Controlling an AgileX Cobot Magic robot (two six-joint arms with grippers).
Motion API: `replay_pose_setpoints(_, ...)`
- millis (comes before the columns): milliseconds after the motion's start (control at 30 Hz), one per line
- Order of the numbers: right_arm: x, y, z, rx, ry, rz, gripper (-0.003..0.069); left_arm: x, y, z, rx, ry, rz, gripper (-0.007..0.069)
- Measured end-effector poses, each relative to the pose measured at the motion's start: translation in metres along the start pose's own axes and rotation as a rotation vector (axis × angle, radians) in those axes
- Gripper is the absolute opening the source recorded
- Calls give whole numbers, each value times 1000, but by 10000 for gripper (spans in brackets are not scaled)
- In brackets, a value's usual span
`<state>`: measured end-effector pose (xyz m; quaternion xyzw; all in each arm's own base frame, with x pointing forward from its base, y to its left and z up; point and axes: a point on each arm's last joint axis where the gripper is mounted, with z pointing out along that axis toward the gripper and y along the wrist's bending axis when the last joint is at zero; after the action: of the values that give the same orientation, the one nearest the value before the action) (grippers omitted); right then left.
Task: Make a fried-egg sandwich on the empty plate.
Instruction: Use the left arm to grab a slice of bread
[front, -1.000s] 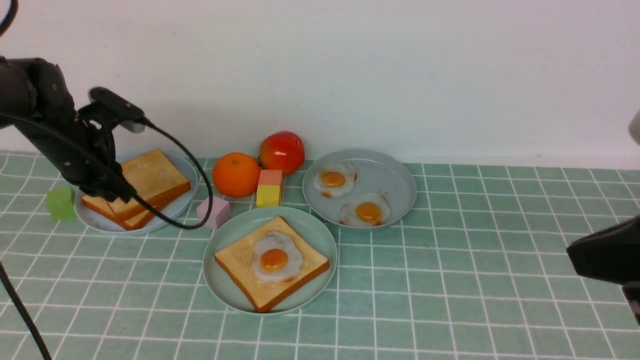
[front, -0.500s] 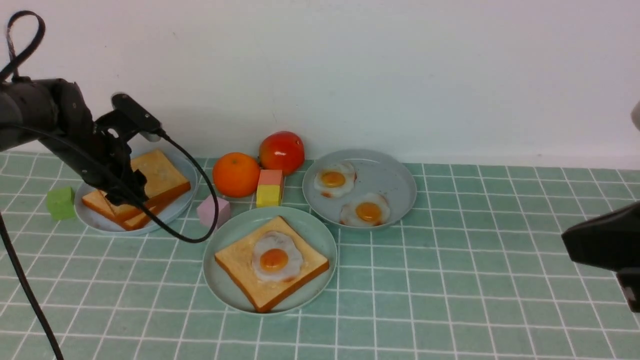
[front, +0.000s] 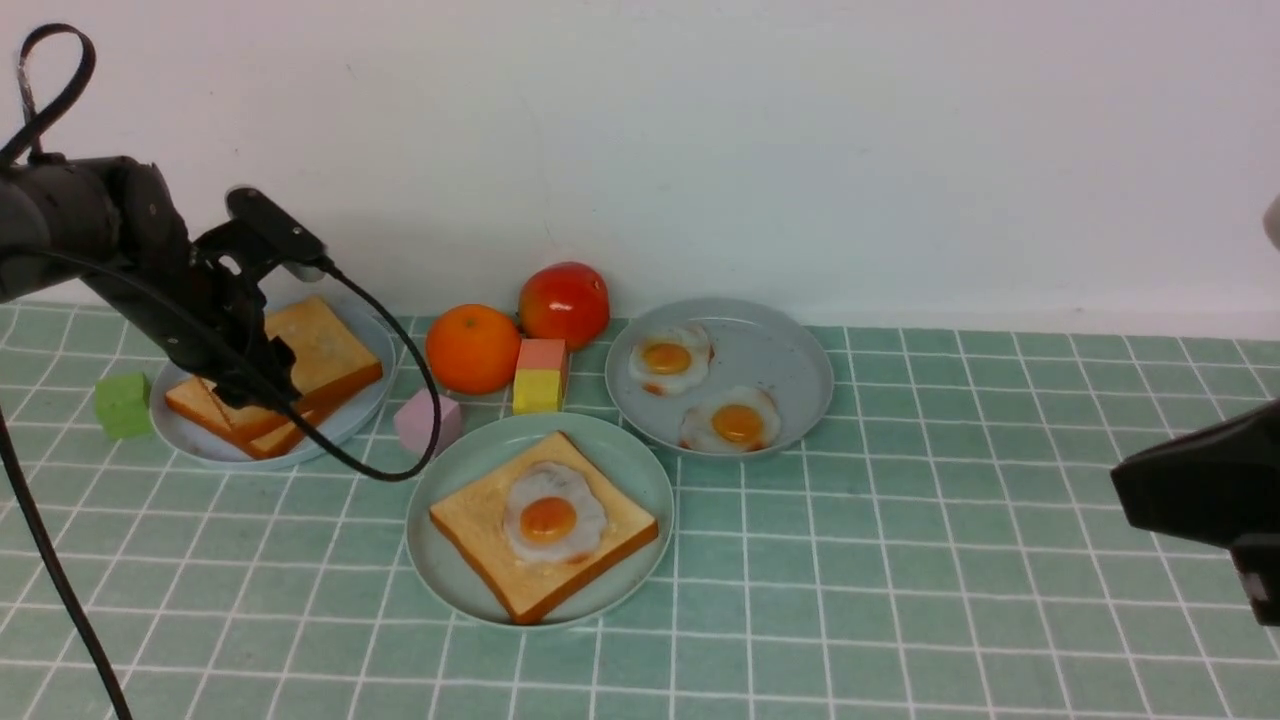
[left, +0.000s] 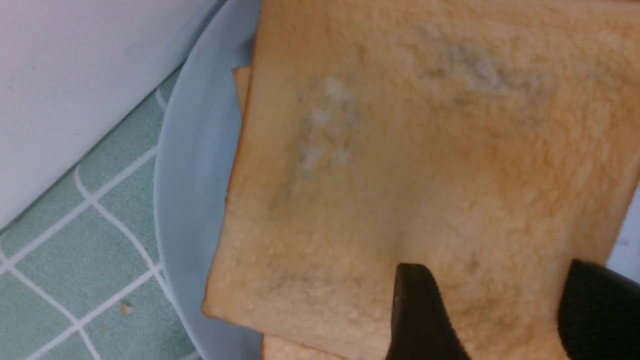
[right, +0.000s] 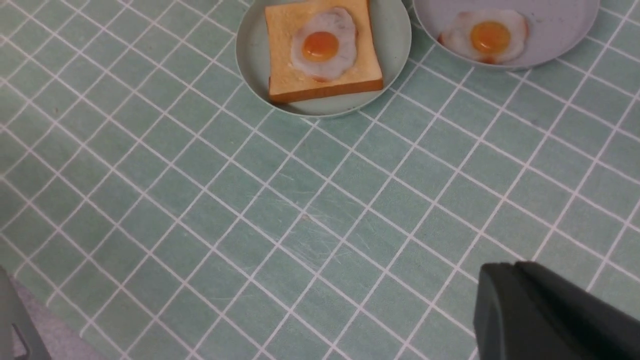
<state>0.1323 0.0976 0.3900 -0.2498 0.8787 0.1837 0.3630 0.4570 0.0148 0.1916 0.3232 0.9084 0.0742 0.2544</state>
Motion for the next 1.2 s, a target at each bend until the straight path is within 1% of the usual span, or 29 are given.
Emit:
replay_pose_setpoints(67, 0, 0, 0, -2, 0, 2, 34, -2, -4, -13, 44, 7, -8, 395)
replay_pose_setpoints(200, 0, 0, 1, -4, 0, 3, 36, -5, -7, -20, 66, -1, 68, 395)
replay_pose_setpoints(233, 0, 0, 1, -4, 0, 3, 37, -5, -8, -20, 66, -1, 68, 395)
replay_pose_setpoints(467, 1, 0, 1, -5, 1, 4, 41, 2, -10, 18, 52, 17, 118, 395)
replay_pose_setpoints(600, 0, 1, 1, -15, 1, 10, 43, 3, -10, 20, 45, 20, 116, 384)
replay_pose_setpoints(667, 0, 2, 1, -25, 1, 17, 43, 3, -10, 21, 42, 22, 94, 342)
replay_pose_setpoints(700, 1, 2, 1, -26, 2, 18, 43, 3, -10, 21, 42, 22, 91, 342)
replay_pose_setpoints(733, 1, 3, 1, -30, 4, 21, 43, 3, -9, 21, 37, 22, 85, 285)
replay_pose_setpoints(767, 1, 3, 1, -30, 5, 21, 43, 3, -9, 21, 37, 23, 86, 278)
replay_pose_setpoints(800, 1, 3, 1, -33, 8, 23, 43, 3, -9, 21, 35, 25, 90, 214)
replay_pose_setpoints(867, 1, 3, 1, -37, 9, 25, 43, 3, -9, 21, 33, 27, 94, 172)
replay_pose_setpoints(900, 2, 3, 2, -41, 11, 29, 45, 3, -9, 21, 31, 29, 99, 135)
replay_pose_setpoints(967, 2, 4, 2, -45, 13, 32, 48, 3, -9, 21, 31, 29, 101, 106)
replay_pose_setpoints(1167, 2, 4, 1, -49, 12, 34, 50, -1, -11, 11, 23, 31, 41, 102)
replay_pose_setpoints(1200, 2, 4, 0, -48, 3, 32, 50, -5, -13, 2, 21, 39, 0, 95)
